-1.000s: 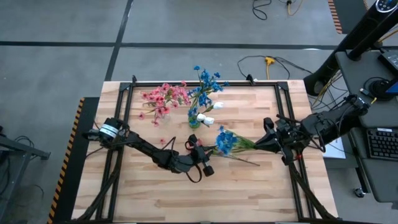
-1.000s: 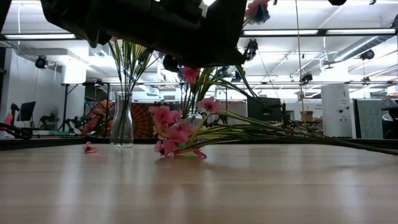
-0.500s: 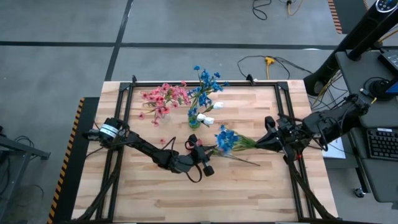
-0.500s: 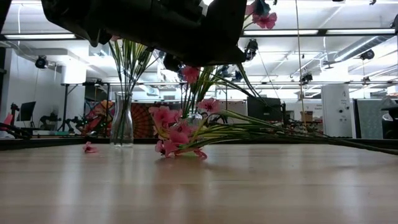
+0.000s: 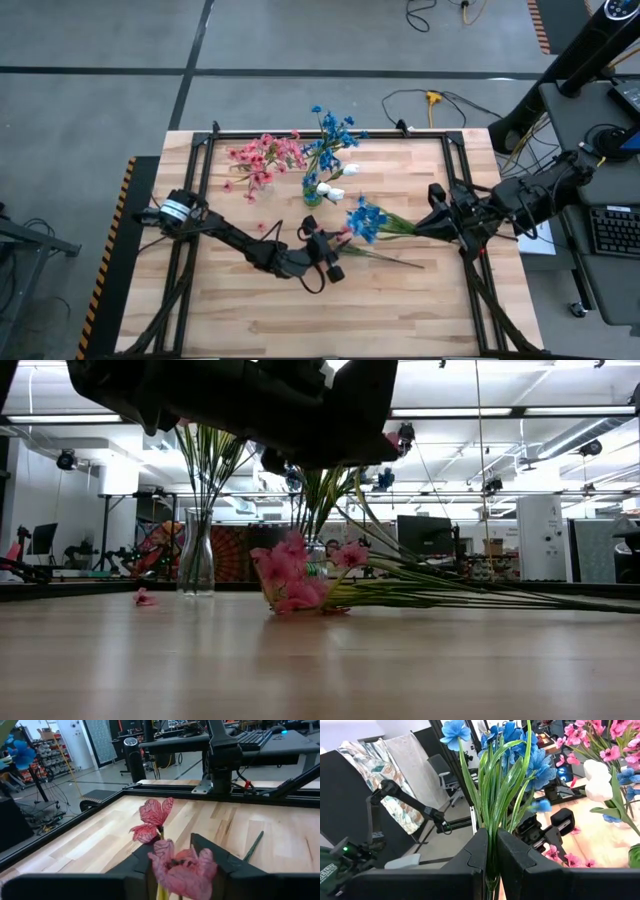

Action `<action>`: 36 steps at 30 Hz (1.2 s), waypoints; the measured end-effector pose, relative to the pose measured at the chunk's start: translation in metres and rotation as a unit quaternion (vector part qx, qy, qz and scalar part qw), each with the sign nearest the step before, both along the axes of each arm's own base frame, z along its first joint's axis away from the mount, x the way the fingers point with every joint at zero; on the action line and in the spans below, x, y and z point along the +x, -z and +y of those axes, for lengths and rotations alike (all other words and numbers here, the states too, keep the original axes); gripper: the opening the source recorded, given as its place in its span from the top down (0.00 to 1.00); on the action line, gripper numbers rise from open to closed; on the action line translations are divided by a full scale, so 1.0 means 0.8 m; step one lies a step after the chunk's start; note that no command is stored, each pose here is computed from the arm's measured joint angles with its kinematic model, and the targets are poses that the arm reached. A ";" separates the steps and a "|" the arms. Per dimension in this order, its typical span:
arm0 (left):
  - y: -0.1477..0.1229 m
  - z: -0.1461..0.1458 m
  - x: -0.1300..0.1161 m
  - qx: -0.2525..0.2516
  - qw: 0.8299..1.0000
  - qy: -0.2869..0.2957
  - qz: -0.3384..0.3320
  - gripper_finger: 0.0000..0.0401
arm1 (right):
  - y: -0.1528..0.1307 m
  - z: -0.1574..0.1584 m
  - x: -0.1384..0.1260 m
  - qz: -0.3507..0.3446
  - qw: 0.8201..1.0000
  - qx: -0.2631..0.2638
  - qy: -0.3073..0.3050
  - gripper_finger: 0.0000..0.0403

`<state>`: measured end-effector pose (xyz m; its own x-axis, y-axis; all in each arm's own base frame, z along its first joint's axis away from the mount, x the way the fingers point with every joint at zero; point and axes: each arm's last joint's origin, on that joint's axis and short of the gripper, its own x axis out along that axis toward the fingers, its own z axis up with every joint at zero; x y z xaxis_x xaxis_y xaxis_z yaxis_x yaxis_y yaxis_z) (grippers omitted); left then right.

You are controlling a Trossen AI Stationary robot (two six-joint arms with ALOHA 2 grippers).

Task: Sort flowers into vase by color
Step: Put the blue flowers into the right transparent vase

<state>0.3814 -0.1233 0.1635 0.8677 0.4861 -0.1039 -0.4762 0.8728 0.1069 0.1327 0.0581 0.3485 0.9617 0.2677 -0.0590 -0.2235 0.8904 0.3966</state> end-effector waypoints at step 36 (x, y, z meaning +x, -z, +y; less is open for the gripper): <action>-0.102 -0.057 -0.078 0.028 0.987 0.150 0.040 0.39 | 0.015 0.021 0.047 -0.031 0.994 -0.100 0.007 0.93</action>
<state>0.3188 -0.1687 0.2449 0.9638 0.2146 -0.1580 -0.1844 0.9651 0.1857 0.1701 0.0752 0.3369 0.9689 0.2424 -0.0497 -0.2284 0.9534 0.1969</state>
